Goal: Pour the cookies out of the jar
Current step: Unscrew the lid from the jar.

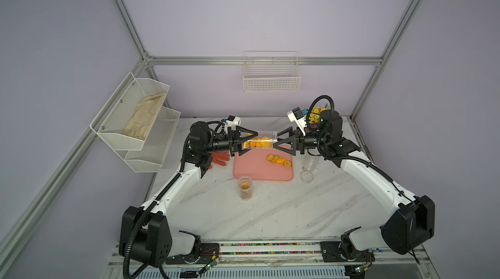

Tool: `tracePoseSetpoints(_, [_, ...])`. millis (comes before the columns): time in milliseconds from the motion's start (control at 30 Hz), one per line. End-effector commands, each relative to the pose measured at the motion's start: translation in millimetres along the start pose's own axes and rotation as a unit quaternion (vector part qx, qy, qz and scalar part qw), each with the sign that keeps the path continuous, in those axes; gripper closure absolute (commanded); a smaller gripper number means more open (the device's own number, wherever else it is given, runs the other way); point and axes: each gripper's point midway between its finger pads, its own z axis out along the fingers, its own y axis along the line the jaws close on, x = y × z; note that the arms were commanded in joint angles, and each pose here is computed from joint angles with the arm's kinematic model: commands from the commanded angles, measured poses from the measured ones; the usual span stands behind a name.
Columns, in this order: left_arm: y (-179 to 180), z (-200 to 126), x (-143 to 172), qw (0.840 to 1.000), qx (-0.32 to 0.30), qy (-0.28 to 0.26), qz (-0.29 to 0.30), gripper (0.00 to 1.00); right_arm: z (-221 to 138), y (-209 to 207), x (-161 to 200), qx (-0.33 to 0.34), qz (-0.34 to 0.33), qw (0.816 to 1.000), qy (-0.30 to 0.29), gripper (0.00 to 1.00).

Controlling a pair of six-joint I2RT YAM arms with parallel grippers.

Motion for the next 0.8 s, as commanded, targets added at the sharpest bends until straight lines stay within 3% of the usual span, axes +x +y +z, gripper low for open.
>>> tracePoseSetpoints(0, [-21.5, -2.5, -1.4, 1.0, 0.014, -0.007, 0.023, 0.4, -1.9, -1.6, -8.1, 0.03, -0.205, 0.978, -0.011, 0.47])
tracePoseSetpoints(233, [-14.8, -2.8, -1.3, 1.0, 0.011, -0.007, 0.018, 0.4, -13.8, -3.5, -16.5, 0.1, -0.34, 0.935, -0.007, 0.47])
tracePoseSetpoints(567, [-8.7, -2.2, -1.5, 1.0, 0.007, -0.006, 0.012, 0.4, -29.5, 6.2, 2.7, 0.136, -0.42, 0.897, 0.03, 0.41])
tracePoseSetpoints(767, [-7.9, -1.4, -3.6, 1.0, 0.007, -0.007, 0.009, 0.39, -42.3, 8.2, 2.5, 0.178, -0.467, 0.865, 0.048, 0.4])
